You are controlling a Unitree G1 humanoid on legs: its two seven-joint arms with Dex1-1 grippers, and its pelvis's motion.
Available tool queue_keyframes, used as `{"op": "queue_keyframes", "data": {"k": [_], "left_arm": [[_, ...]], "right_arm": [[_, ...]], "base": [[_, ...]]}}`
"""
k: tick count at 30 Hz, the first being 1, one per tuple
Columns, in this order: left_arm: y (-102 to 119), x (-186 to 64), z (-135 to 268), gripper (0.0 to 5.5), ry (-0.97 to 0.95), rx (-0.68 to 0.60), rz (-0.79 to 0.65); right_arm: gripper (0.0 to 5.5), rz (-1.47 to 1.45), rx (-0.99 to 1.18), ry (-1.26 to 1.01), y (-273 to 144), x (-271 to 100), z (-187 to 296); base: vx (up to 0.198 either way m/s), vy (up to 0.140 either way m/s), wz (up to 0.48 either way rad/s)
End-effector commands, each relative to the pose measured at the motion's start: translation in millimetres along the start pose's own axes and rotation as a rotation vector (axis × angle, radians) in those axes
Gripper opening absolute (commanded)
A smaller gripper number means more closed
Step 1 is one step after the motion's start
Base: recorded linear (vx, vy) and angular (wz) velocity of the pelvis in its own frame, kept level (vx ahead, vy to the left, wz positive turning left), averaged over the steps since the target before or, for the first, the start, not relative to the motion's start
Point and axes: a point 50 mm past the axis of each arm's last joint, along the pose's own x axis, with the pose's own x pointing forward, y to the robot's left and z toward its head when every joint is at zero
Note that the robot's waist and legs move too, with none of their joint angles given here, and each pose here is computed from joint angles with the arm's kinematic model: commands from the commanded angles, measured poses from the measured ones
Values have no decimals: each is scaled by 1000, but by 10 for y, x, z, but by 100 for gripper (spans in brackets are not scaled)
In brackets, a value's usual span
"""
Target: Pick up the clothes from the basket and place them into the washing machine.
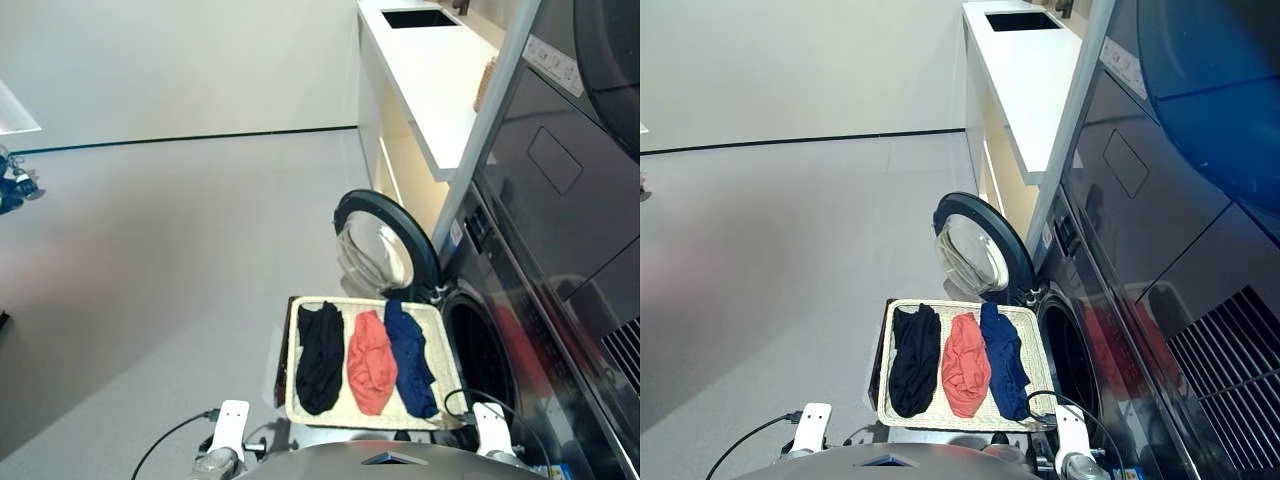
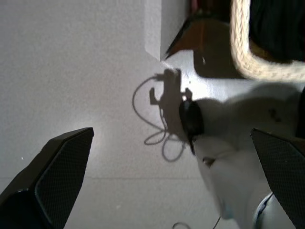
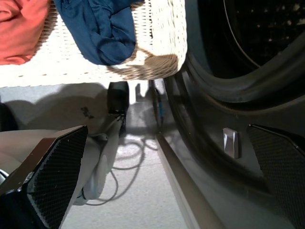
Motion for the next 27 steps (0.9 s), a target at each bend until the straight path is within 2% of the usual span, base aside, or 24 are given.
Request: {"op": "queue_keyframes", "data": {"k": [1,6,11,21,22,27], "left_arm": [[-90,81,714,550,-268,-20,-3],[-271,-52,1385,550,-550,-24,-98],[-351,-302,2026,550,-797,-18,-123],[-551,-642,2717,550,-1029,-61,-116],[-589,-694,2841,550,-1062,-67,-102],[-645,-829,3100,550,-1133,-53,-62]], "right_arm": [[550,25,3,-246,186,68,615],[550,83,-6,-502,258,-61,1175],[550,147,-79,-871,376,-482,1929],[550,152,-81,-1273,474,-1126,2697],[550,160,-82,-1369,536,-1298,2851],[550,184,-66,-1530,617,-1626,3056]], "base": [[-58,13,1],[-99,-15,6],[-185,-44,-11],[-111,-39,-41],[-130,-55,29],[-110,-31,8]]}}
